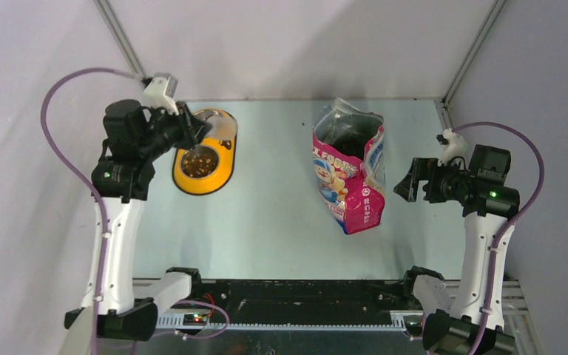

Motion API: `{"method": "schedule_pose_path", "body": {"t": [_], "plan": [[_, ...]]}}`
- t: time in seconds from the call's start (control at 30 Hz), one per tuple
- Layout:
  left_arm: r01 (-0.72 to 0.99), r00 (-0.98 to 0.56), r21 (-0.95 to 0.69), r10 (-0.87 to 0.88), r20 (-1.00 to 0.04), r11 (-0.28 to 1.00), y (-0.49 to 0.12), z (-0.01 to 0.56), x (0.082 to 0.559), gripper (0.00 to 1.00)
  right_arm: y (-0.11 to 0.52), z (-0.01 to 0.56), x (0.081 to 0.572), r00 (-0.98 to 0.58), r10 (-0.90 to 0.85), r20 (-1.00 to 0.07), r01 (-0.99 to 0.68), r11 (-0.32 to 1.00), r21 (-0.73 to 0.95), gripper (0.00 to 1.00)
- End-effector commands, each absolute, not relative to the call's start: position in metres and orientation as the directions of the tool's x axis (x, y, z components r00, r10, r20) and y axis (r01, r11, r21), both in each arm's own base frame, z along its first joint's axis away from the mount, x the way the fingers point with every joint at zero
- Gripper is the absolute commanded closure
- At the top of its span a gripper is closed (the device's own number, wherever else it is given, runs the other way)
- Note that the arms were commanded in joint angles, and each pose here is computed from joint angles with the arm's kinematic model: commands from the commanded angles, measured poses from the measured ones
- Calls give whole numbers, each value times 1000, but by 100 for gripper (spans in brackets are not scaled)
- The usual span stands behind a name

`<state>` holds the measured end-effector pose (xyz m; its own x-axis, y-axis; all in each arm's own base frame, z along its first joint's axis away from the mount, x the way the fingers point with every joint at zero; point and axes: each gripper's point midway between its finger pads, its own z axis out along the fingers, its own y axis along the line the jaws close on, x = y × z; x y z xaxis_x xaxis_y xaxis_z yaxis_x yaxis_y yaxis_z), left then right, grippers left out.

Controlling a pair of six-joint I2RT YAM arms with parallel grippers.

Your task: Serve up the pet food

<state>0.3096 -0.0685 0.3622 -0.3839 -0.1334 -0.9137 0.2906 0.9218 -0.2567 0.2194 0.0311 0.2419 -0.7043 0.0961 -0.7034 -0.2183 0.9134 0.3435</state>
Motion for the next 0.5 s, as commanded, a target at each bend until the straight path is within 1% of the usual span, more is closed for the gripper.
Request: {"method": "schedule_pose_path", "body": {"t": [0.0,0.07,0.17,0.27,0.33,0.47], "plan": [[605,-202,-140,-19,-979,784,-135,442,277,100,37,255,228,-663,123,-738,-248,895,372,0],[709,-123,-48,56,-991,704,-167,463,263,100,38,255,226,-664,119,-738,-254,892,373,0],[782,-53,9,82,-995,623,-198,486,260,100,38,252,224,-666,107,-738,-262,893,365,0],[837,-9,55,114,-993,544,-233,491,264,100,37,248,222,-665,96,-741,-262,899,352,1],[855,46,92,101,-994,511,-250,504,266,100,37,241,220,-675,98,-731,-258,898,358,0],[860,143,152,55,-988,487,-280,524,278,100,38,237,219,-672,94,-735,-260,899,353,0]]}}
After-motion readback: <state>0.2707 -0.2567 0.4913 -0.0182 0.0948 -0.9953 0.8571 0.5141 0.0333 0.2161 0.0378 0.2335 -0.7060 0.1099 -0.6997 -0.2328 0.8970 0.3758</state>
